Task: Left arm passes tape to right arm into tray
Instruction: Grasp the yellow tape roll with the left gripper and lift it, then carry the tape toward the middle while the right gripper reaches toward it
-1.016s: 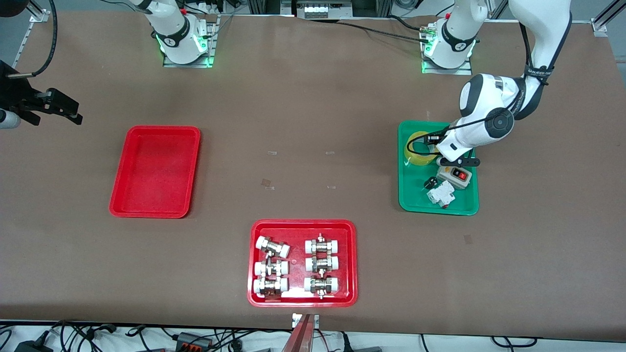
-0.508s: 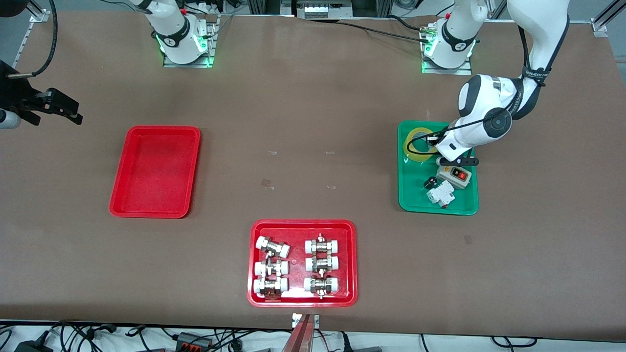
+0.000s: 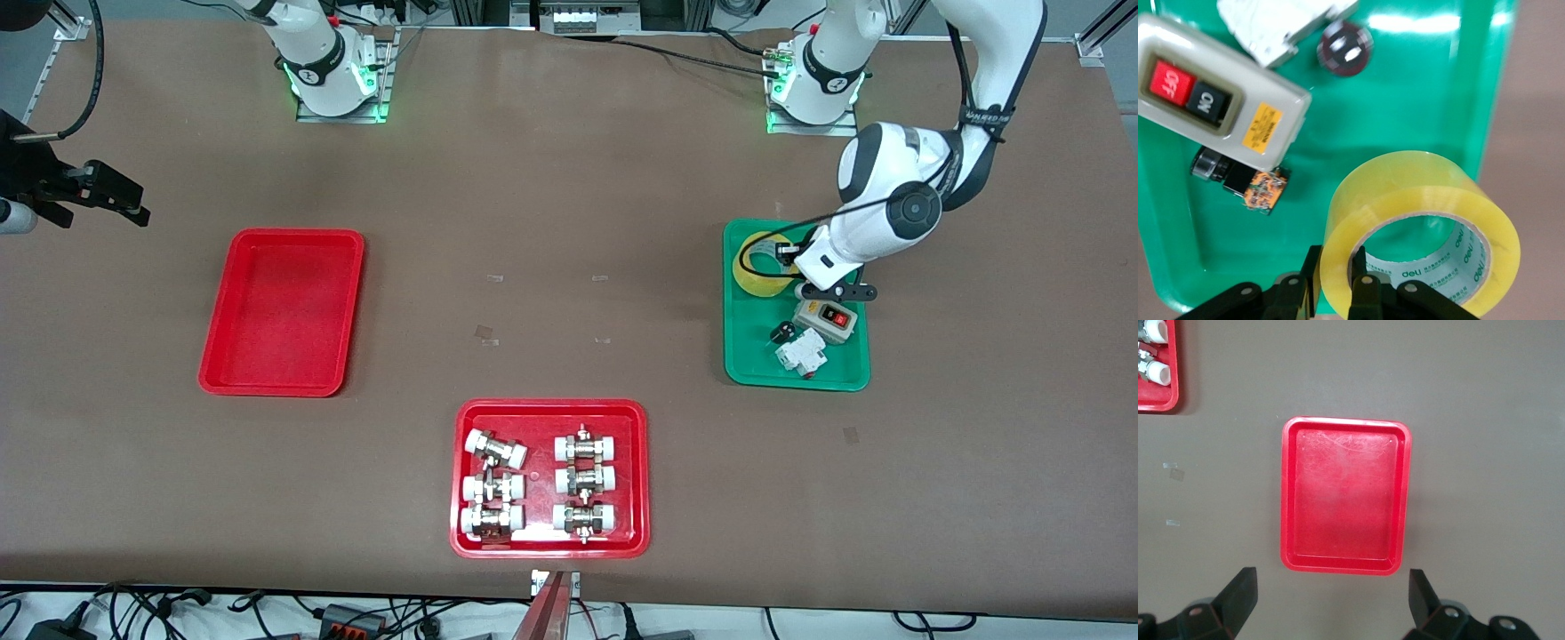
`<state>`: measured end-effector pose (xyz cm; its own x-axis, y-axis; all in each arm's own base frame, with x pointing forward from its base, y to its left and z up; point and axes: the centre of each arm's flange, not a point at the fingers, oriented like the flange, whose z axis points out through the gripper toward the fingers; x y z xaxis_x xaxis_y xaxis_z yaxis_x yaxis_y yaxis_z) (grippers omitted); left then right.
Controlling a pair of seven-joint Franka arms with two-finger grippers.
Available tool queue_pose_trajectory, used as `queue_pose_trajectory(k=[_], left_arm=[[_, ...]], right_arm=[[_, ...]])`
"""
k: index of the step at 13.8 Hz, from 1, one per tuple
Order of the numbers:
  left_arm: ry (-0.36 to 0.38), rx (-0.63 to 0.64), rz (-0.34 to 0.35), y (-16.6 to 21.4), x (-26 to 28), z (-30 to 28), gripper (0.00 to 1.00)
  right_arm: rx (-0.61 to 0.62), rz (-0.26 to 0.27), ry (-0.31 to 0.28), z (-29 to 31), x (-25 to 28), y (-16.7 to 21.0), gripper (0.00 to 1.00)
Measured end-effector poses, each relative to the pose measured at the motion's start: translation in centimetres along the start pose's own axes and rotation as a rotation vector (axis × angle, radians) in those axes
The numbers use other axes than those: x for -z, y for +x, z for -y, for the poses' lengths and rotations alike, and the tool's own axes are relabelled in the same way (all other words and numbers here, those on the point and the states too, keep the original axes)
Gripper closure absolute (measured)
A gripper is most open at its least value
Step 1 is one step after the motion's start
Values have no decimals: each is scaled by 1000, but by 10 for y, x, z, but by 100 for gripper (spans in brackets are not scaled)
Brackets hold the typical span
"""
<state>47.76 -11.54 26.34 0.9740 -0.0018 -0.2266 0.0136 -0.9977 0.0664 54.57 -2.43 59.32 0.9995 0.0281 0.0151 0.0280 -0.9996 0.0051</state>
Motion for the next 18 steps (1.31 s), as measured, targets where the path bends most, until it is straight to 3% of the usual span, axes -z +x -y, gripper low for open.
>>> queue_pose_trajectory(k=[2,5,11,14,18], left_arm=[[-31,6,-25,4,28,-33,78],[-146,12,-27,6,71,-88,78],[-435,82,-16,-14,144,-202,78],[-574,121,-10,-26,162,-244,78],[-729,176,-46,-31,179,-272,78]], right_arm=[[-1,0,0,0,0,0,0],[-1,0,0,0,0,0,0],[0,4,3,0,-2,1,0],[-1,9,40,5,-5,2,0],[8,101,116,18,-29,5,0]])
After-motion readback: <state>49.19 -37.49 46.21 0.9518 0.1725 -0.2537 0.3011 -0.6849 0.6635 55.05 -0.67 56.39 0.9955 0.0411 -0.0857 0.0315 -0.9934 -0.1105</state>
